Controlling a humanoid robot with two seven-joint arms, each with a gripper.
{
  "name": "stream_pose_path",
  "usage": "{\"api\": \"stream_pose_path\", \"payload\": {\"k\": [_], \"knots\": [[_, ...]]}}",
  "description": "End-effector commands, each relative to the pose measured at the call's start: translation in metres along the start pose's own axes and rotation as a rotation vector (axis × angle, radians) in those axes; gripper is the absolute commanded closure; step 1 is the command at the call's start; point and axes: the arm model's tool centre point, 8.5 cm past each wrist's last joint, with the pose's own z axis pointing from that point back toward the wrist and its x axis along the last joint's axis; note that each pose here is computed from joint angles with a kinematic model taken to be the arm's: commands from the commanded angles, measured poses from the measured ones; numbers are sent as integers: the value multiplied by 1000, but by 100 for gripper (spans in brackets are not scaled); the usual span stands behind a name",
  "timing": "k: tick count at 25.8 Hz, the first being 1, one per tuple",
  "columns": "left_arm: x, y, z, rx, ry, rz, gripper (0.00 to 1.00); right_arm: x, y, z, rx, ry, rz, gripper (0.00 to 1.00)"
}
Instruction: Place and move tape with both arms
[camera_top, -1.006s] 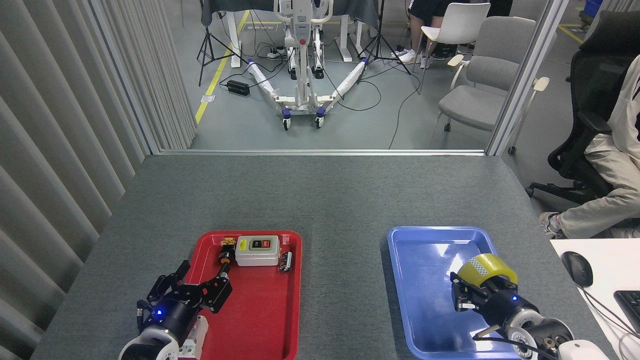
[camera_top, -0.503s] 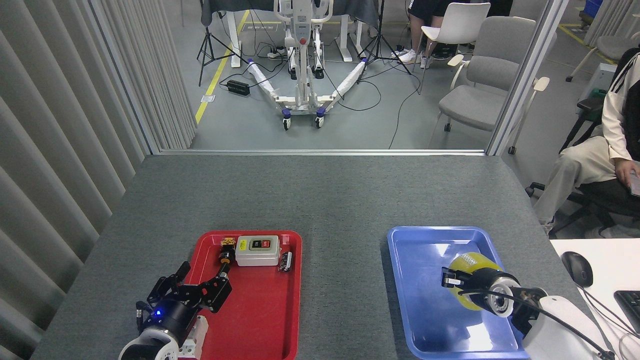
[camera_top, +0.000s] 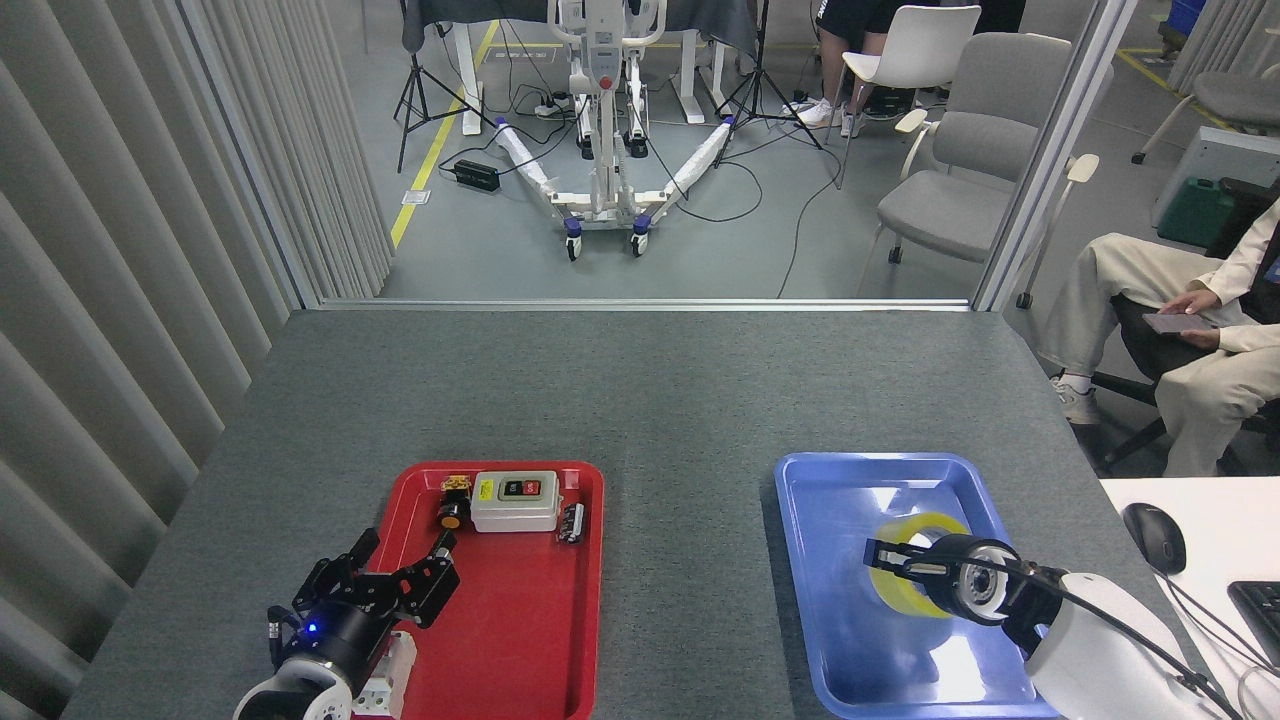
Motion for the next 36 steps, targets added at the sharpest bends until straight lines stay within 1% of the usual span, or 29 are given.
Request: {"api": "stream_pose_path", "payload": {"k": [1,5,8,9,10,11,12,13,15,16,18,20,22,23,25,27,29,31,32,33,36], "knots": [[3,0,-1,3,-37,7,1,-2,-3,1,-23,4,-1,1],[2,5,-2,17,-46,-5,1,2,-2,2,-32,-16,13,0],[-3,20,-3,68,-41,-12,1,3,-3,4,-40,-39,33,0],[-8,26,-3,87,-34,-24,1,3,-4,5,-49,-51,48,0],[-12,39,-10,121,-27,-45,1,2,-6,7,-66,-60,64,0],[-12,58,-20,158,-30,-68,1,-4,-8,11,-88,-58,81,0],[-7,71,-28,186,-43,-79,1,-14,-12,15,-120,-52,93,0],[-4,75,-29,203,-52,-78,1,-21,-13,17,-156,-57,93,0],[-2,81,-29,226,-59,-74,1,-35,-11,23,-231,-83,72,0],[-3,85,-28,239,-60,-79,1,-38,-9,26,-271,-110,73,0],[-9,85,-25,257,-44,-83,1,-44,-9,35,-368,-155,108,0],[-16,84,-22,275,-28,-91,1,-52,-4,43,-449,-182,157,0],[-32,82,-10,284,2,-91,1,-59,2,52,-520,-203,206,0],[-36,81,-4,295,9,-74,1,-63,7,56,-553,-207,230,0],[-38,90,0,338,7,-32,0,-71,21,63,-631,-191,285,0],[-37,98,2,398,21,58,0,-71,34,71,-740,-175,336,0],[-41,100,5,413,27,147,0,-75,44,81,-826,-148,346,1],[-38,105,5,441,-12,214,0,-84,57,90,-859,-86,319,1],[-35,109,6,455,-41,231,0,-85,63,94,-877,-59,306,1],[-35,109,6,458,-51,233,0,-86,67,98,-895,-35,306,1],[-36,102,6,427,-54,222,0,-79,74,103,-940,4,341,1]]}}
